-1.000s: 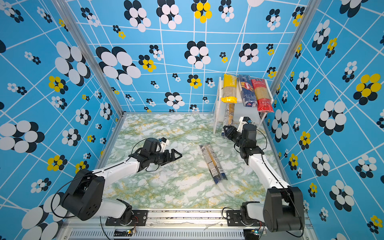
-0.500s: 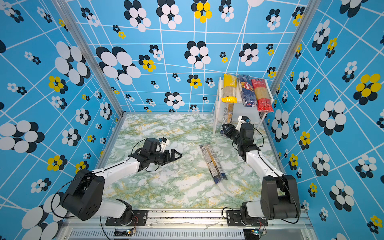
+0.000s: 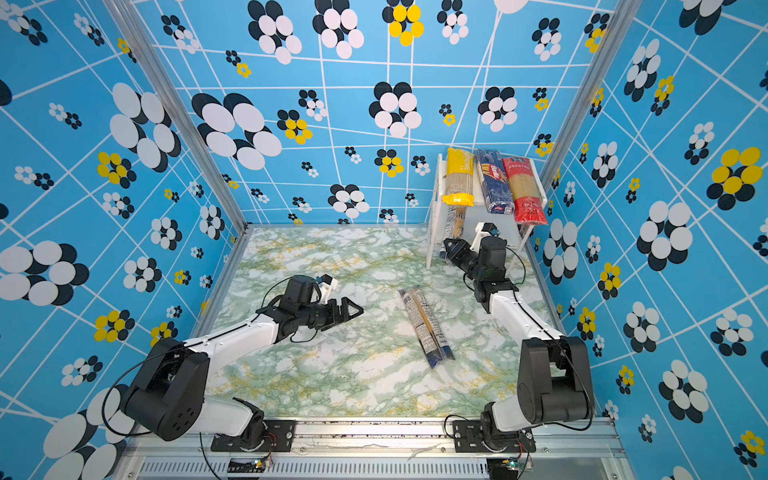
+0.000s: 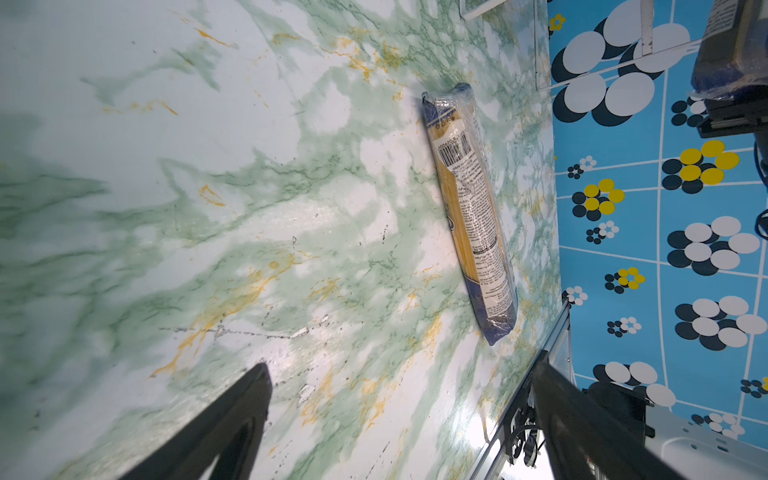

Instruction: Place and organize the pasta boxes and bags onto the shelf

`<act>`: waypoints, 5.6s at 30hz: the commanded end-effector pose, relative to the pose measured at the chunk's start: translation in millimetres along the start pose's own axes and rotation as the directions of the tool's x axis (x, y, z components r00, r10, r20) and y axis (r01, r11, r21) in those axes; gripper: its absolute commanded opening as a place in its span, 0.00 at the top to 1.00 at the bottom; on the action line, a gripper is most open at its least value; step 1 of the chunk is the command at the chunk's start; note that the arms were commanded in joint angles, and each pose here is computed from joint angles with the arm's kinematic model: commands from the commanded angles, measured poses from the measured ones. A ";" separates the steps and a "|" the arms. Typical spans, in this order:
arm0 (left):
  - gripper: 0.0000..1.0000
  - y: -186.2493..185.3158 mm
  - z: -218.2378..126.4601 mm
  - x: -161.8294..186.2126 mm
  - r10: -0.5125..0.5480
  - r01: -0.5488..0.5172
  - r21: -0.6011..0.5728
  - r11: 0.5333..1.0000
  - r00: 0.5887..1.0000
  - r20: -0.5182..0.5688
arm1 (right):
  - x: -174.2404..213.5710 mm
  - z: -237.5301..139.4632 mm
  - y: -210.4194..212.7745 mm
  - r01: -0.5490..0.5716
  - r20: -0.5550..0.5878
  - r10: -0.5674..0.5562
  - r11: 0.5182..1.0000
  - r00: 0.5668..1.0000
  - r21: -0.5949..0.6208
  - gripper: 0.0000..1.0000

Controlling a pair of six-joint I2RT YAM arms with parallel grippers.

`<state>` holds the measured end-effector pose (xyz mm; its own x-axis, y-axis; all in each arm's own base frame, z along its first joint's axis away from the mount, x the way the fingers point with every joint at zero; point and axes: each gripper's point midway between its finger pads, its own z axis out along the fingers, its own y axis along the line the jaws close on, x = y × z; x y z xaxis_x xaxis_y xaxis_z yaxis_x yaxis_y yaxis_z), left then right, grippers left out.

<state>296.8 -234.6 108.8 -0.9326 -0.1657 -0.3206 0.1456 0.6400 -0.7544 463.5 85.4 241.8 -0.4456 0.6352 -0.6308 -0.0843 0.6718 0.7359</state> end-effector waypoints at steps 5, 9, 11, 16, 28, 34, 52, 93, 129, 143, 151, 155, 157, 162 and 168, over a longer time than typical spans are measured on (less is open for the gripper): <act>0.01 1.0 -3.9 -0.7 0.020 -0.020 0.013 1.000 1.000 0.003 | -62.2 -7.3 52.3 0.119 0.183 -0.089 0.980 0.979 -0.157 1.00; 0.01 2.6 -4.2 -0.8 0.015 -0.015 0.012 1.000 1.000 0.003 | -66.5 -3.8 47.4 0.119 0.181 -0.091 0.982 0.979 -0.149 1.00; 0.01 2.2 -4.2 -1.5 0.016 -0.016 0.013 1.000 1.000 0.003 | -67.6 -1.8 46.6 0.123 0.178 -0.096 0.982 0.979 -0.147 1.00; 0.01 1.8 -4.7 -3.4 0.015 -0.015 0.014 1.000 1.000 0.006 | -72.8 3.5 45.5 0.131 0.173 -0.106 0.981 0.979 -0.144 1.00; 0.01 3.5 -5.8 -3.9 0.012 -0.012 0.006 1.000 1.000 0.006 | -72.7 13.9 31.9 0.159 0.151 -0.142 0.982 0.978 -0.104 0.95; 0.01 3.7 -6.3 -4.2 0.011 -0.011 0.005 1.000 1.000 0.007 | -70.8 17.3 24.8 0.189 0.140 -0.178 0.979 0.974 -0.076 0.94; 0.01 5.1 -6.8 -3.4 0.006 -0.006 -0.002 1.000 1.000 0.007 | -78.2 21.9 14.2 0.215 0.133 -0.208 0.976 0.969 -0.038 0.79; 0.01 4.7 -9.8 -5.2 0.001 -0.001 -0.002 1.000 1.000 0.015 | -53.0 11.9 -15.5 0.270 0.049 -0.272 0.962 0.961 0.032 0.45; 0.01 -25.4 1.0 6.8 0.053 -0.053 0.030 0.998 0.999 -0.013 | 133.0 -151.0 -65.7 0.140 -0.261 -0.094 0.976 0.961 0.164 0.26; 0.01 -38.5 20.2 13.4 0.077 -0.075 0.034 0.997 0.995 -0.061 | 201.1 -179.7 -77.2 0.070 -0.340 -0.013 0.985 0.940 0.157 0.23; 0.01 -41.2 23.2 15.8 0.079 -0.077 0.027 0.997 0.995 -0.064 | 225.6 -184.0 -84.6 0.082 -0.377 -0.011 0.982 0.926 0.171 0.20; 0.01 -40.3 23.5 17.2 0.075 -0.073 0.023 0.997 0.995 -0.067 | 236.6 -181.8 -87.7 0.134 -0.407 -0.047 0.973 0.912 0.188 0.20; 0.01 -41.1 23.2 17.1 0.077 -0.075 0.021 0.997 0.995 -0.067 | 242.0 -179.5 -88.7 0.171 -0.421 -0.075 0.966 0.904 0.196 0.19; 0.01 -41.2 22.5 16.6 0.078 -0.077 0.016 0.997 0.995 -0.068 | 252.1 -173.0 -89.1 0.238 -0.435 -0.132 0.950 0.891 0.200 0.18; 0.01 -38.9 23.1 19.5 0.081 -0.081 0.014 0.997 0.994 -0.077 | 254.2 -169.4 -94.1 0.336 -0.449 -0.198 0.908 0.871 0.252 0.17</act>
<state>279.6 -277.4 117.6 -0.9397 -0.0629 -0.3361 0.2228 0.6329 -0.7415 199.5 128.9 53.7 -0.8011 0.2475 -0.5449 -0.0405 0.8860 0.4620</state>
